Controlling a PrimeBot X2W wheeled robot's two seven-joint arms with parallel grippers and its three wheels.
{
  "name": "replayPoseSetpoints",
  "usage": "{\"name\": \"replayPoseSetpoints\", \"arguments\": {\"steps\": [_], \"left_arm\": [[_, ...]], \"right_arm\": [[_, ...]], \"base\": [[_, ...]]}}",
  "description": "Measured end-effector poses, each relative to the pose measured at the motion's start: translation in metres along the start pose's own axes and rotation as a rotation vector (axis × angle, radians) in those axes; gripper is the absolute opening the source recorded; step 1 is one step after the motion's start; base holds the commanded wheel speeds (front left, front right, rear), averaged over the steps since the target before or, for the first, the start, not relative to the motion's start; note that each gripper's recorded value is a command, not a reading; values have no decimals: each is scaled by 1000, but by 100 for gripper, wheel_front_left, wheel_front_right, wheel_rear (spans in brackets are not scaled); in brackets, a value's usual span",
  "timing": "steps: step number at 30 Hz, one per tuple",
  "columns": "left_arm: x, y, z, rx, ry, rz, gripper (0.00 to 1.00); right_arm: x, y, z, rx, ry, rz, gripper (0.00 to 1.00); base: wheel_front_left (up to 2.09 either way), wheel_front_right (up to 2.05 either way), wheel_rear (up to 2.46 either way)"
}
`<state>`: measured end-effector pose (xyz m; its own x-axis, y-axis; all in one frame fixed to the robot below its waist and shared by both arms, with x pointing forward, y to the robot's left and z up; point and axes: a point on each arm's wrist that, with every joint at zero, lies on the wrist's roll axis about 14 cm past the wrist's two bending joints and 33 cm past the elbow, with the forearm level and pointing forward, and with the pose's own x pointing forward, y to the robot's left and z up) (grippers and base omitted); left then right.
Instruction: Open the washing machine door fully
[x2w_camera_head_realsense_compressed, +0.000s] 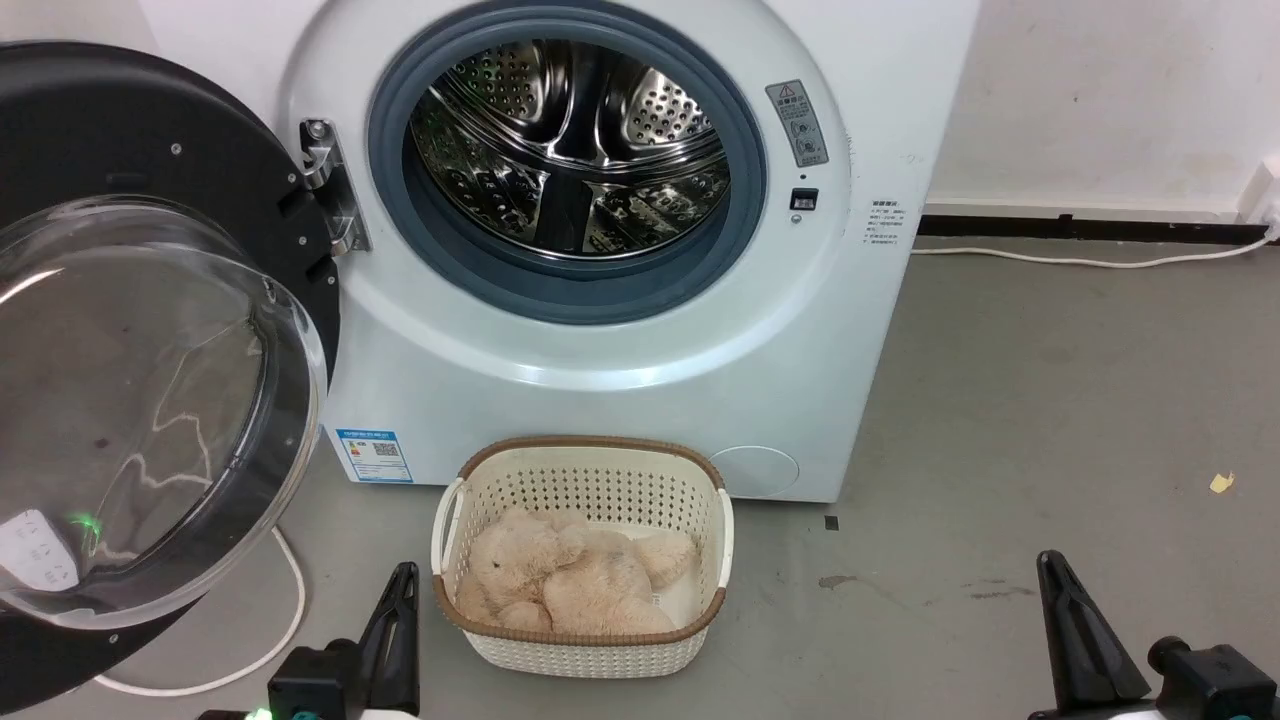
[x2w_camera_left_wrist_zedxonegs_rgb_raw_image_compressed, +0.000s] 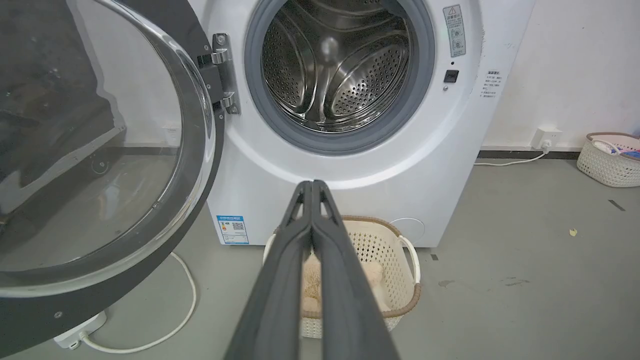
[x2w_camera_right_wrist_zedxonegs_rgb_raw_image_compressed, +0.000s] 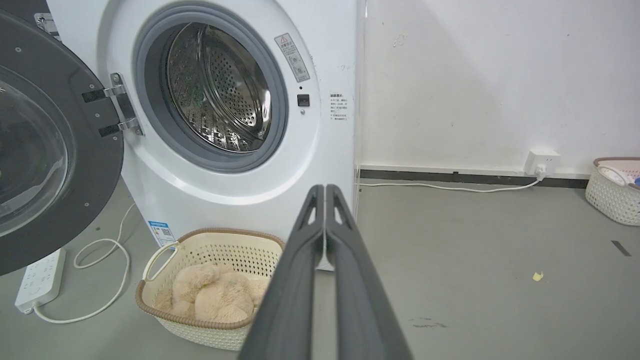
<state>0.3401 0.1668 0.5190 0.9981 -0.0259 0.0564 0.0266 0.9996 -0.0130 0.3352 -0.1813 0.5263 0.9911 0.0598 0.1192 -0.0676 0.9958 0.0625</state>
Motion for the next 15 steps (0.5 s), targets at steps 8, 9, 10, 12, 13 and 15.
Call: {"name": "replayPoseSetpoints", "arguments": {"steps": [8, 9, 10, 12, 13, 15], "left_arm": [[2, 0, -1, 2, 11, 1, 0], [2, 1, -1, 4, 10, 3, 0], [2, 1, -1, 7, 10, 4, 0], [3, 2, -1, 7, 9, 5, 0], [3, 2, -1, 6, 11, 3, 0], [3, 2, -2, 9, 17, 6, 0]], "right_arm": [[2, 1, -2, -5, 15, 4, 0], [2, 1, -2, -8, 18, 6, 0], [3, 2, -2, -9, 17, 7, 0], [4, 2, -1, -10, 16, 9, 0], [5, 3, -1, -12, 18, 10, 0], [5, 3, -1, -12, 20, 11, 0]], "base": [[0, 0, 0], [0, 0, 0], [0, 0, 0], [0, 0, 0], [0, 0, 0], [0, 0, 0]]}}
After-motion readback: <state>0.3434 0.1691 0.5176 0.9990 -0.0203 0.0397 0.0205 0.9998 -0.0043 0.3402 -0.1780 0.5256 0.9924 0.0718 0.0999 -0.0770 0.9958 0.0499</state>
